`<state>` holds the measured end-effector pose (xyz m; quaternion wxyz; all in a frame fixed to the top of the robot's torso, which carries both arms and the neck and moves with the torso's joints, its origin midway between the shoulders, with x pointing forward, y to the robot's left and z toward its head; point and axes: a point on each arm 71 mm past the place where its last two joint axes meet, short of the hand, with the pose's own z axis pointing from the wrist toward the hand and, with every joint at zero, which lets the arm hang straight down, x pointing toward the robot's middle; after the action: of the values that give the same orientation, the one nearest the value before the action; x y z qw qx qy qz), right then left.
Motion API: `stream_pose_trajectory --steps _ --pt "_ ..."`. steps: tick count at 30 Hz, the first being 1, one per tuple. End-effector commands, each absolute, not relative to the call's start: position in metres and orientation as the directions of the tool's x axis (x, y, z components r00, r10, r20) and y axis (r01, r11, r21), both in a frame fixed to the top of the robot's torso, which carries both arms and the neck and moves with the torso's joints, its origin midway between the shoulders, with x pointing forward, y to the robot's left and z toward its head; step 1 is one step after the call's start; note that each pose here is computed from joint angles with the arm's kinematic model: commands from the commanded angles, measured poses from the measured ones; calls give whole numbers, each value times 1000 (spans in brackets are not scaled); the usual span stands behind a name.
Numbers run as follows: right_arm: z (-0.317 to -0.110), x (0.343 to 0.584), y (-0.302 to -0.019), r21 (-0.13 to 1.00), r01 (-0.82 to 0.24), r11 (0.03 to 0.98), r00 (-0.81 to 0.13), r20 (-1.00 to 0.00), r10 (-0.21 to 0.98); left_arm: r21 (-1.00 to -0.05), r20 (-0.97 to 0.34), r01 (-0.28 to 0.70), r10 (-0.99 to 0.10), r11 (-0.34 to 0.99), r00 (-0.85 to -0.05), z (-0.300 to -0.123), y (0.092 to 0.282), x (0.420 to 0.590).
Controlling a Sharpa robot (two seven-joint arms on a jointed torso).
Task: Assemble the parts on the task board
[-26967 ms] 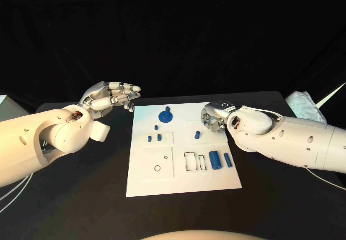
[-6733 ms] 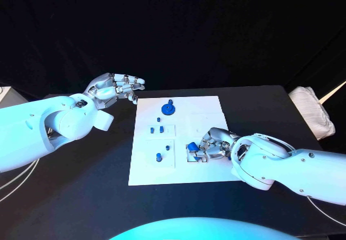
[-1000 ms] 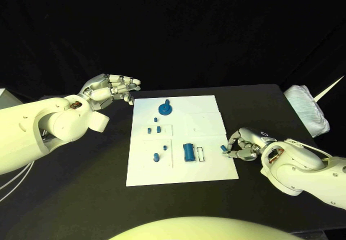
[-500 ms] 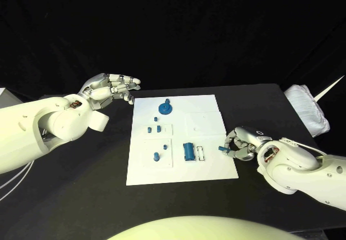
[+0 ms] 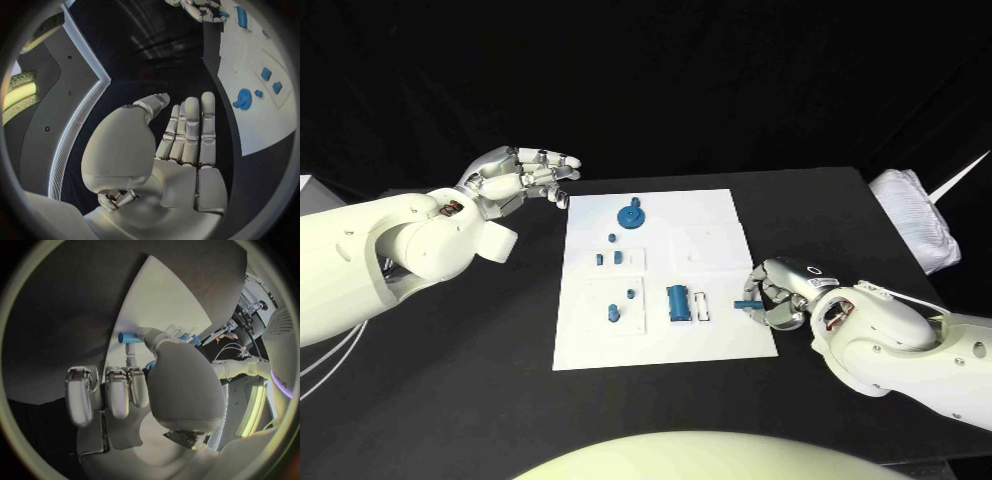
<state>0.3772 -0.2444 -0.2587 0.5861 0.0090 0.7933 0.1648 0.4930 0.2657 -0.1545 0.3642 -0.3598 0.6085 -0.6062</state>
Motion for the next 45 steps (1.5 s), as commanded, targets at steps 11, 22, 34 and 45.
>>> stream_pose_trajectory --steps 11,22,34,45 --pt "-228 378 -218 424 -157 892 -308 -879 363 -1000 5 1 -870 -7 -493 -154 262 492" --pt "-253 377 -200 470 -91 878 -416 -819 395 -1000 6 -1 -869 -6 -495 -154 262 492" --pt "-262 383 -192 464 -81 882 -429 -815 389 -1000 7 -6 -867 -5 -498 -154 262 491" --pt "-264 386 -187 451 -94 888 -438 -819 370 -1000 8 -10 -865 -4 -501 -154 262 491"
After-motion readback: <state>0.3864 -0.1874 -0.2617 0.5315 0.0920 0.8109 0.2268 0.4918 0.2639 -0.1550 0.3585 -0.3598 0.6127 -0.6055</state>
